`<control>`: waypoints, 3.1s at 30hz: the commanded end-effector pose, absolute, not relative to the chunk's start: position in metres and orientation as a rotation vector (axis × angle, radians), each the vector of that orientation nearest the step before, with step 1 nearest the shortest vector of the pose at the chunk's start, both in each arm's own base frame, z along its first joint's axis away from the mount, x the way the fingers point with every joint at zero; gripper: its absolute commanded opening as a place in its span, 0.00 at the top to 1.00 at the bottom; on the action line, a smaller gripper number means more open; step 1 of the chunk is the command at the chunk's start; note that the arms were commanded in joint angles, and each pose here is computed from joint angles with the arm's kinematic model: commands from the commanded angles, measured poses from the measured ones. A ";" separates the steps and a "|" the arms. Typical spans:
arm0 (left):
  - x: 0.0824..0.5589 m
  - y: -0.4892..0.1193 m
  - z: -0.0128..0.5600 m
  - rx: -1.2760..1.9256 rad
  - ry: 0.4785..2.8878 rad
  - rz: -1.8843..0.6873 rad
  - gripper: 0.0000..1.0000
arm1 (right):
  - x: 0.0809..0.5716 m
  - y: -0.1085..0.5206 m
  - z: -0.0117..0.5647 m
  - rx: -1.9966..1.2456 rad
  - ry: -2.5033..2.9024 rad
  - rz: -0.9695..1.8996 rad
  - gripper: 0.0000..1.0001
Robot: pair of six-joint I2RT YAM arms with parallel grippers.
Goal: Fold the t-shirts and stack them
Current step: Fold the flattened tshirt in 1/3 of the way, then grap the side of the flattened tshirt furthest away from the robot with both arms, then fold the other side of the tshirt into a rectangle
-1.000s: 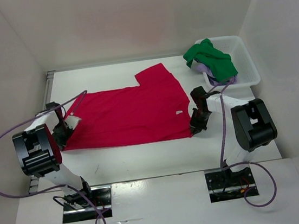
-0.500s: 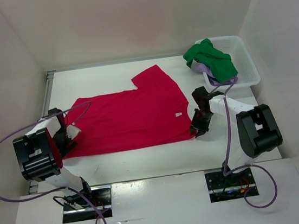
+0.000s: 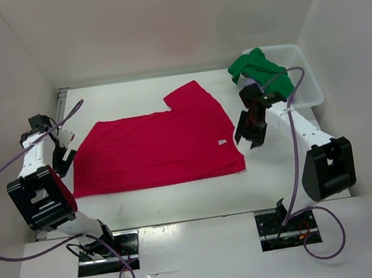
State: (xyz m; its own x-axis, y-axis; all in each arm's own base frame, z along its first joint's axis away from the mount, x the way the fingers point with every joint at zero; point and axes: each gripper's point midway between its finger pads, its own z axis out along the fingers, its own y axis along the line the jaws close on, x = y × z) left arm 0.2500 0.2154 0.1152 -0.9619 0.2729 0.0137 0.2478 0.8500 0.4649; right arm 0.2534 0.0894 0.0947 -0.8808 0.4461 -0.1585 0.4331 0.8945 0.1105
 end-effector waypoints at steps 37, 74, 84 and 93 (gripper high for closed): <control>0.492 0.134 0.068 0.185 2.592 0.011 0.10 | 0.589 0.184 0.139 0.205 2.380 0.105 0.26; 0.419 0.099 0.058 0.455 2.646 0.270 1.00 | 0.476 0.252 0.108 -0.087 2.584 -0.107 1.00; 0.357 0.085 0.053 0.580 2.740 0.335 0.94 | 0.377 0.257 0.073 -0.062 2.705 0.154 0.87; 0.279 0.046 0.049 0.898 2.848 0.036 0.73 | 0.354 0.249 0.104 -0.062 2.685 0.349 0.41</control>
State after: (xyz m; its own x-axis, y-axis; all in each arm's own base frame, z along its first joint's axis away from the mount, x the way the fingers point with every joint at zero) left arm 0.3274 0.0655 0.0561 -0.8466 0.4790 -0.2318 0.4410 0.8753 0.1983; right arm 0.3318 0.2372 0.0444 -0.9612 -0.0511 -0.2710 -0.0806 0.9918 0.0989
